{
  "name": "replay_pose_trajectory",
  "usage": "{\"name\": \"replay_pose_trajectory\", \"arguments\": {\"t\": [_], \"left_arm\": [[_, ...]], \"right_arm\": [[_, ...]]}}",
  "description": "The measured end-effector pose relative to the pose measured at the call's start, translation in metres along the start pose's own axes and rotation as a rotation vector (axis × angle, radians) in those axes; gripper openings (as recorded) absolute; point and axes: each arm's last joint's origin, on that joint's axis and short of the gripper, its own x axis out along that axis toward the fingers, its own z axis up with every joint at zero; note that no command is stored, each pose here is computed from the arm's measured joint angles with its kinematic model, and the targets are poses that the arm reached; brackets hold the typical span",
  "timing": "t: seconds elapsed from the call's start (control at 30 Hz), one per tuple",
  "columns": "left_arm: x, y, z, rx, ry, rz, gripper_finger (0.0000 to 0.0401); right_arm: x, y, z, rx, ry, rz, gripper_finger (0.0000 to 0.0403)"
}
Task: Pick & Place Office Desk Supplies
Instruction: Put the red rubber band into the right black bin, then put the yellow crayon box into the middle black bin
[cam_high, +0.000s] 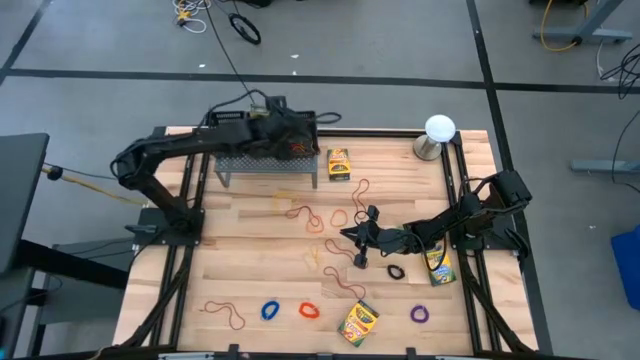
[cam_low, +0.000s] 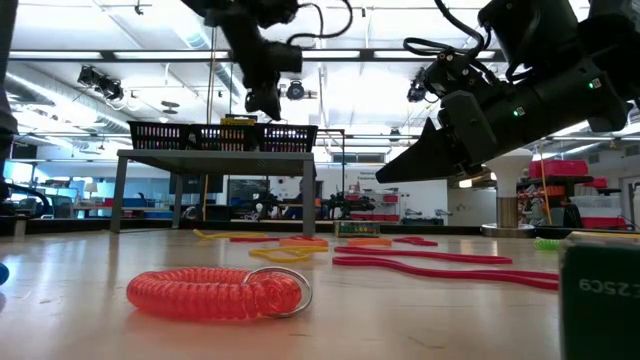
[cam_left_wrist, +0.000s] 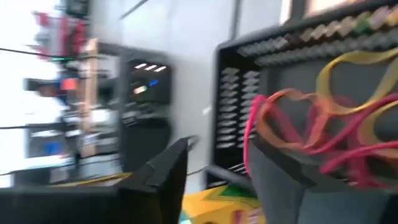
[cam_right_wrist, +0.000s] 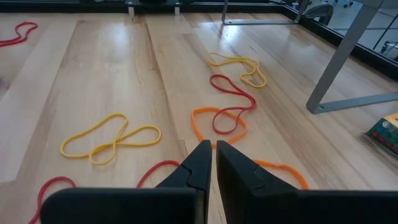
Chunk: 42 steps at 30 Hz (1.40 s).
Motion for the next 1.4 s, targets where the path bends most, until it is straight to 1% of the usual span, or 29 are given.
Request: {"name": "replay_pose_trajectory", "arguments": {"t": [0.1,0.17,0.23,0.3,0.37,0.43,0.5,0.57,0.67,0.73,0.87,0.93,1.03,1.1,1.23,1.33,1.37,1.4], "left_arm": [[-0.001,-0.003,0.008,0.093,0.045,0.101,0.0206],[-0.003,-0.002,0.012,0.129,0.052,0.149,0.0221],[-0.006,-0.002,0.016,0.156,0.038,0.166,0.0231],[-0.009,-0.002,0.019,0.157,0.015,0.177,0.0235],[-0.012,-0.004,0.021,0.158,-0.004,0.168,0.0236],[-0.014,-0.005,0.022,0.126,-0.041,0.138,0.0233],[-0.014,-0.005,0.018,0.089,-0.067,0.056,0.023],[-0.012,0.001,0.015,0.006,-0.098,-0.062,0.0226],[-0.006,0.016,0.005,-0.162,-0.109,-0.244,0.0221],[-0.002,0.028,-0.002,-0.3,-0.123,-0.362,0.0218],[0.009,0.052,-0.014,-0.617,-0.195,-0.648,0.0212],[0.017,0.06,-0.022,-0.753,-0.198,-0.733,0.0211],[0.028,0.07,-0.035,-0.895,-0.154,-0.754,0.0211],[0.034,0.076,-0.043,-0.962,-0.134,-0.757,0.0211],[0.041,0.087,-0.049,-1.074,-0.171,-0.777,0.0211],[0.041,0.091,-0.045,-1.11,-0.215,-0.755,0.0211],[0.041,0.092,-0.045,-1.093,-0.23,-0.744,0.021],[0.038,0.091,-0.043,-1.048,-0.25,-0.738,0.0208]], "right_arm": [[0.0,0.0,0.0,0.0,0.0,0.0,0.0034],[0.0,0.0,0.0,0.0,0.0,0.0,0.0034],[0.0,0.0,0.0,0.0,0.0,0.0,0.0034],[0.0,0.0,0.0,0.0,0.0,0.0,0.0034],[0.0,0.0,0.0,0.0,0.0,0.0,0.0034],[0.0,0.0,0.0,0.0,0.0,0.0,0.0034],[0.0,0.0,0.0,0.0,0.0,0.0,0.0034],[0.0,0.0,0.0,0.0,0.0,0.0,0.0034],[0.0,0.0,0.0,0.0,0.0,0.0,0.0034],[0.0,0.0,0.0,0.0,0.0,0.0,0.0034],[0.0,0.0,0.0,0.0,0.0,0.0,0.0034],[0.0,0.0,0.0,0.0,0.0,0.0,0.0034],[0.0,0.0,0.0,0.0,0.0,0.0,0.0034],[0.0,0.0,0.0,0.0,0.0,0.0,0.0034],[0.0,0.0,0.0,0.0,0.0,0.0,0.0034],[0.0,0.0,0.0,0.0,0.0,0.0,0.0034],[0.0,0.0,0.0,0.0,0.0,0.0,0.0034],[0.0,0.0,0.0,0.0,-0.001,0.0,0.0034]]}}
